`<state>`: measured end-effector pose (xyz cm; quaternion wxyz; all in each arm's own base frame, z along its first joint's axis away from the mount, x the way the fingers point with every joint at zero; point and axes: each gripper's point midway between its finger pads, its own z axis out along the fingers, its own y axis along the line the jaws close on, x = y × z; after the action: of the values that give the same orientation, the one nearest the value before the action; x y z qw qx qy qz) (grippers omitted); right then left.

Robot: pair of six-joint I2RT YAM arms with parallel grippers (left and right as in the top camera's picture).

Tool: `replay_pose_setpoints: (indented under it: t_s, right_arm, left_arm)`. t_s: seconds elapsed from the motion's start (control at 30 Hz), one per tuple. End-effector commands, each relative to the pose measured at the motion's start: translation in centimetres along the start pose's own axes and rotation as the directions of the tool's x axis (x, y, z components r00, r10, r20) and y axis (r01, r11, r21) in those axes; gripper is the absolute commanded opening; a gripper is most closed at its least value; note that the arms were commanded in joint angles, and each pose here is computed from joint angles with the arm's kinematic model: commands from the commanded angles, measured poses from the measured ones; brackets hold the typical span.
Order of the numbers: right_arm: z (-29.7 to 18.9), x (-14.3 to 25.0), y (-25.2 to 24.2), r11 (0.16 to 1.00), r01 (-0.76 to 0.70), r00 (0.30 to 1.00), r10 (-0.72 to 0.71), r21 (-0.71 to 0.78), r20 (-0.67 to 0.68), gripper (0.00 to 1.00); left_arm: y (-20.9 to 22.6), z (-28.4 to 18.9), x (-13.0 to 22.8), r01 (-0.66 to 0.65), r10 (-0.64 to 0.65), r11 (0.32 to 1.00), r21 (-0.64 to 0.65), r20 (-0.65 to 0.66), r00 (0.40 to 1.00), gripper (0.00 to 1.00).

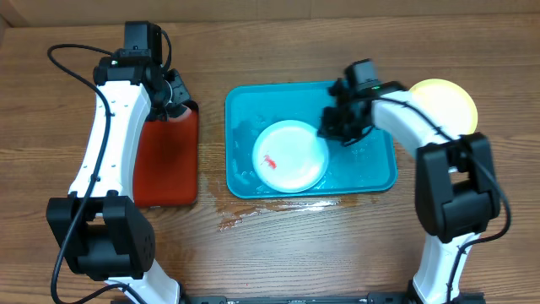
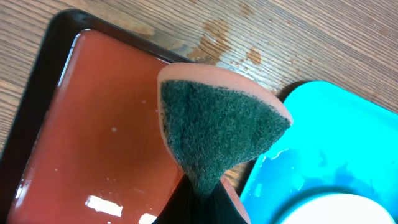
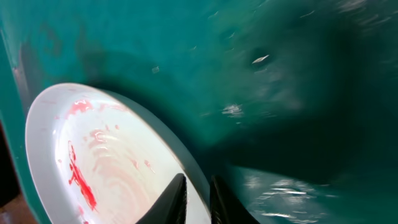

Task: Clean dirty plates on tray and stack at the side
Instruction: 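Reach the right gripper to the rim of the white plate and drag it left, then carry the sponge with the left gripper onto the white plate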

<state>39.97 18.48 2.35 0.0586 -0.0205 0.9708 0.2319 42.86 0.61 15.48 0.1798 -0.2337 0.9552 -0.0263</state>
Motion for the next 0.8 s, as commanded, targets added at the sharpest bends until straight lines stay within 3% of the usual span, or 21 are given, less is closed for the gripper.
replay_pose_setpoints:
  t_s: [0.0,0.1,0.2,0.23,0.33,0.37,0.7,0.77]
  right_arm:
    - [1.1,0.2,-0.2,0.989,-0.038,0.999,0.033,0.146,0.037,0.23]
    - [1.1,0.8,0.1,0.979,0.127,0.992,-0.127,0.16,-0.011,0.39]
    - [0.7,1.4,-0.2,0.966,0.197,0.98,-0.19,0.165,-0.058,0.41]
    - [0.7,1.6,-0.2,0.962,0.216,0.976,-0.207,0.165,-0.071,0.4]
    - [0.8,2.0,0.0,0.959,0.234,0.971,-0.222,0.163,-0.084,0.14]
    - [1.0,2.1,0.4,0.953,0.257,0.965,-0.247,0.158,-0.085,0.12]
    - [2.1,1.1,3.4,0.941,0.311,0.95,-0.311,0.135,-0.017,0.12]
    - [2.1,0.4,3.7,0.94,0.315,0.948,-0.319,0.131,0.012,0.16]
  left_arm:
    - [-0.6,0.4,0.4,-0.006,0.006,1.0,0.015,-0.015,1.0,0.04]
    - [-0.6,0.4,0.4,-0.011,0.011,1.0,0.015,-0.015,1.0,0.04]
    - [-0.6,0.4,0.4,-0.012,0.012,1.0,0.015,-0.014,1.0,0.04]
    - [-0.6,0.4,0.4,-0.012,0.012,1.0,0.015,-0.013,1.0,0.04]
    - [-0.7,0.4,0.3,-0.011,0.011,1.0,0.018,-0.008,1.0,0.04]
    - [-0.7,0.4,0.3,-0.011,0.011,1.0,0.018,-0.008,1.0,0.04]
    - [-0.7,0.4,0.2,-0.015,0.015,1.0,0.019,-0.007,1.0,0.04]
    - [-0.7,0.4,0.2,-0.015,0.015,1.0,0.019,-0.006,1.0,0.04]
